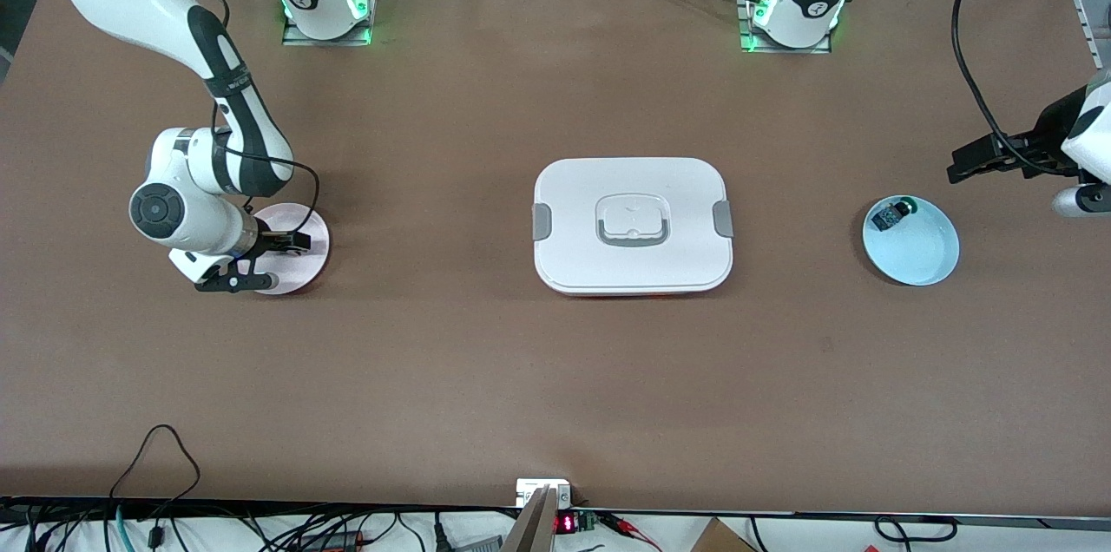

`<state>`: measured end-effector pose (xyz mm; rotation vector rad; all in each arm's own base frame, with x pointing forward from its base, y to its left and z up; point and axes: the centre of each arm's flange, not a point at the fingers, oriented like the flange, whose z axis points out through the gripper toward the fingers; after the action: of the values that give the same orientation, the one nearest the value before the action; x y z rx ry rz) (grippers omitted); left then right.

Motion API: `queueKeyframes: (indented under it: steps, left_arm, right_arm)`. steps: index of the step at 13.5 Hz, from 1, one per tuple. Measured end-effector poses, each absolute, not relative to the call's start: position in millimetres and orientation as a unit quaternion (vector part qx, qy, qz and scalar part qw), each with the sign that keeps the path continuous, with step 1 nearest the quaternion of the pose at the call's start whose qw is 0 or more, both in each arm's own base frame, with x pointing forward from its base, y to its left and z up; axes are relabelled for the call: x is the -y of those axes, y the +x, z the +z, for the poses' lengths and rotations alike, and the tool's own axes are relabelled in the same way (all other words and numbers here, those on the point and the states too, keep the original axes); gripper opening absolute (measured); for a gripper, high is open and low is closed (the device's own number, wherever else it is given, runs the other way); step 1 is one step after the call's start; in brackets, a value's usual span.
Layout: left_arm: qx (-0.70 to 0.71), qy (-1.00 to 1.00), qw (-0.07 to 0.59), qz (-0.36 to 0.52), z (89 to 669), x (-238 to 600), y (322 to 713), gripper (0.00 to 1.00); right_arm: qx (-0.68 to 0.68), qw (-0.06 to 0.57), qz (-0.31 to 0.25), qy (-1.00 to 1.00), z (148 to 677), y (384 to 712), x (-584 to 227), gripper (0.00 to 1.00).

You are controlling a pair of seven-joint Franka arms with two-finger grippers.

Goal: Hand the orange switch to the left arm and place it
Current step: 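Close the right gripper on the orange switch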

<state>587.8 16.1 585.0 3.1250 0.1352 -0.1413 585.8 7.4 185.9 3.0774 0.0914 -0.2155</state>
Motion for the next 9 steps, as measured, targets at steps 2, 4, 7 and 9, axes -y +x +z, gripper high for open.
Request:
queueKeyframes:
  steps: [2, 4, 7, 9]
  left_arm:
    - [-0.043, 0.998, 0.005, -0.045, 585.0, -16.1, 587.8, 1.00]
    - [-0.043, 0.998, 0.005, -0.045, 585.0, -16.1, 587.8, 1.00]
    - [-0.043, 0.998, 0.005, -0.045, 585.0, -16.1, 587.8, 1.00]
    - [-0.043, 0.998, 0.005, -0.045, 585.0, -16.1, 587.8, 1.00]
  right_arm:
    - [-0.029, 0.028, -0.070, 0.997, 182.8, 583.0, -7.0, 1.00]
    - [-0.029, 0.028, -0.069, 0.997, 182.7, 582.8, -6.9, 1.00]
    - [-0.029, 0.028, -0.069, 0.997, 182.6, 582.7, -6.6, 1.00]
    - [-0.029, 0.028, -0.071, 0.997, 180.4, 580.4, -6.4, 1.00]
